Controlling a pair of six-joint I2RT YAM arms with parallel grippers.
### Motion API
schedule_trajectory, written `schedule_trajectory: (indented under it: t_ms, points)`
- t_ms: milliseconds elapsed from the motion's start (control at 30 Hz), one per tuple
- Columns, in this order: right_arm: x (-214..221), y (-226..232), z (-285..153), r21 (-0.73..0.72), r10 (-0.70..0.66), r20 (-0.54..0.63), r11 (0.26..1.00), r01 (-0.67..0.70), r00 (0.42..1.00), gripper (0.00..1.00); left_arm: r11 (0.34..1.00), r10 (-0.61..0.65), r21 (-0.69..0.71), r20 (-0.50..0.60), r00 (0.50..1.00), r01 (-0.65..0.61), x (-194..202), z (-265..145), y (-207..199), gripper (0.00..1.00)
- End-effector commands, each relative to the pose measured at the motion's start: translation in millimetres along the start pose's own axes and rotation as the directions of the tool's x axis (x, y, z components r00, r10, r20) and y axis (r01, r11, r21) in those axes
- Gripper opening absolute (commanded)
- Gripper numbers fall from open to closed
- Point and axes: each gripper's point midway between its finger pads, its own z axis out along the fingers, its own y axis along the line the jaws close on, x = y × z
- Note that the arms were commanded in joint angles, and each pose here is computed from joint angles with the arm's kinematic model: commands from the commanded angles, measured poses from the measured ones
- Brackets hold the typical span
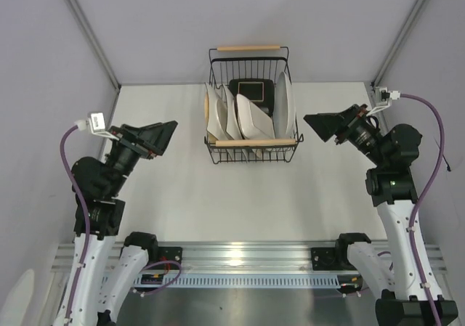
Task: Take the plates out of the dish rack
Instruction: Grab a plate with the right arm
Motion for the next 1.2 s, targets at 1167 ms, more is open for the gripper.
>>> schedule_trajectory:
  t_ms: [1167]
  points:
    - [65.7,-196.0,101.3,0.701,-0.238,-0.578,0.345,0.624,0.781,1.0,0.992,0.042,-0.108,-0.207,0.977,-0.066,83.3,-6.1,80.4,1.0]
